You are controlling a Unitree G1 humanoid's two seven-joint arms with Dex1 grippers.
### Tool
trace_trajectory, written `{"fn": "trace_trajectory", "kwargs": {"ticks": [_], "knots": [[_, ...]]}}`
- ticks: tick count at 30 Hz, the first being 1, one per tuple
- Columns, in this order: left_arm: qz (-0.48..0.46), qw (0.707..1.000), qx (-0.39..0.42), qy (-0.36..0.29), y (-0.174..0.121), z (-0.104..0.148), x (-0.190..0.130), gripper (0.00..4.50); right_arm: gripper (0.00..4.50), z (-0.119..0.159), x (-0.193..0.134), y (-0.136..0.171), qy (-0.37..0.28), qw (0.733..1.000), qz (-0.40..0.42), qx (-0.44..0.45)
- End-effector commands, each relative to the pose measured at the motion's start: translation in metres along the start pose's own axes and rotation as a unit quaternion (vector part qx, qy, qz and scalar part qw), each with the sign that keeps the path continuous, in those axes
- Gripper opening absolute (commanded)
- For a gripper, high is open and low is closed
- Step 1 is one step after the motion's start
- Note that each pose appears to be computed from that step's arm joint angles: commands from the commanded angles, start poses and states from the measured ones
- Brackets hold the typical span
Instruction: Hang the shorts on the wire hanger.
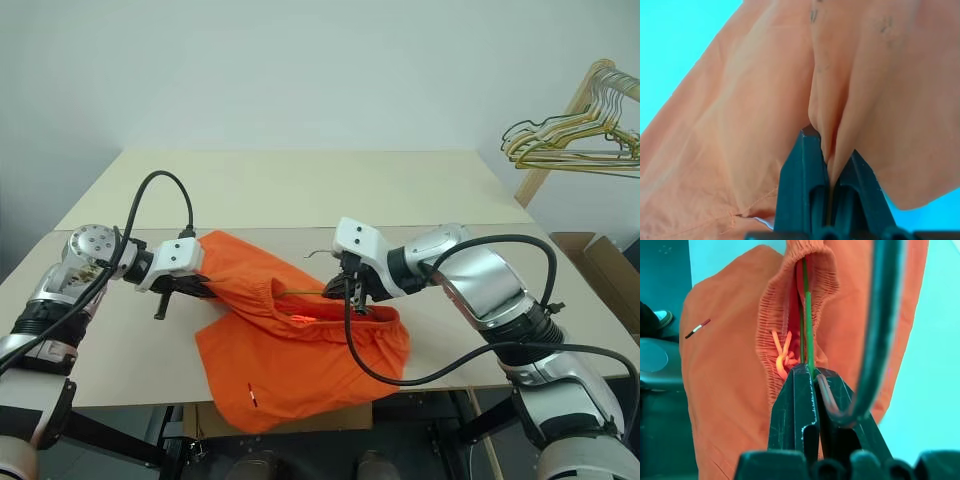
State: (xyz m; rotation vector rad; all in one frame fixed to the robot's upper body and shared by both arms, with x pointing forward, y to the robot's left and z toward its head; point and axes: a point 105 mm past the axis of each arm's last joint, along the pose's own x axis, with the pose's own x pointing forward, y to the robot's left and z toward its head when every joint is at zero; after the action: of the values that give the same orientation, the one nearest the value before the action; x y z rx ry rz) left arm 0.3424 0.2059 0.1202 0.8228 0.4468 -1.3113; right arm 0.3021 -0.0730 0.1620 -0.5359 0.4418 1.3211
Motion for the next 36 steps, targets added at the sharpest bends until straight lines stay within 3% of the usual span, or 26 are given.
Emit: {"fn": "trace_trajectory", "kwargs": {"ticks": [1,11,15,23,26,31,36], "knots": [[0.021,1.0,0.008,-0.001,0.005,0.003,-0.014,0.01,0.0,0.005,-0.009,-0.005,-0.003,1.0,-0.019,-0.021],[0.005,1.0,0.008,0.013,-0.007,-0.005,-0.012,0.01,0.0,0.008,-0.019,-0.011,-0.012,0.999,-0.032,-0.014],[0.005,1.0,0.004,0.009,-0.007,-0.003,-0.01,0.96,0.0,0.012,-0.02,-0.011,-0.016,0.999,-0.034,-0.02],[-0.009,1.0,0.02,0.004,-0.01,0.005,-0.021,3.58,0.0,0.019,-0.026,-0.011,-0.011,0.999,-0.038,-0.035],[-0.006,0.999,0.047,-0.017,-0.008,0.021,-0.031,4.46,0.0,0.025,-0.034,-0.014,0.001,0.998,-0.048,-0.048],[0.007,0.992,0.08,-0.094,-0.002,0.066,-0.04,4.46,0.0,0.048,-0.05,-0.023,0.004,0.996,-0.068,-0.058],[0.028,0.984,0.08,-0.158,0.004,0.105,-0.029,4.46,0.0,0.061,-0.05,-0.021,0.003,0.995,-0.069,-0.066]]}}
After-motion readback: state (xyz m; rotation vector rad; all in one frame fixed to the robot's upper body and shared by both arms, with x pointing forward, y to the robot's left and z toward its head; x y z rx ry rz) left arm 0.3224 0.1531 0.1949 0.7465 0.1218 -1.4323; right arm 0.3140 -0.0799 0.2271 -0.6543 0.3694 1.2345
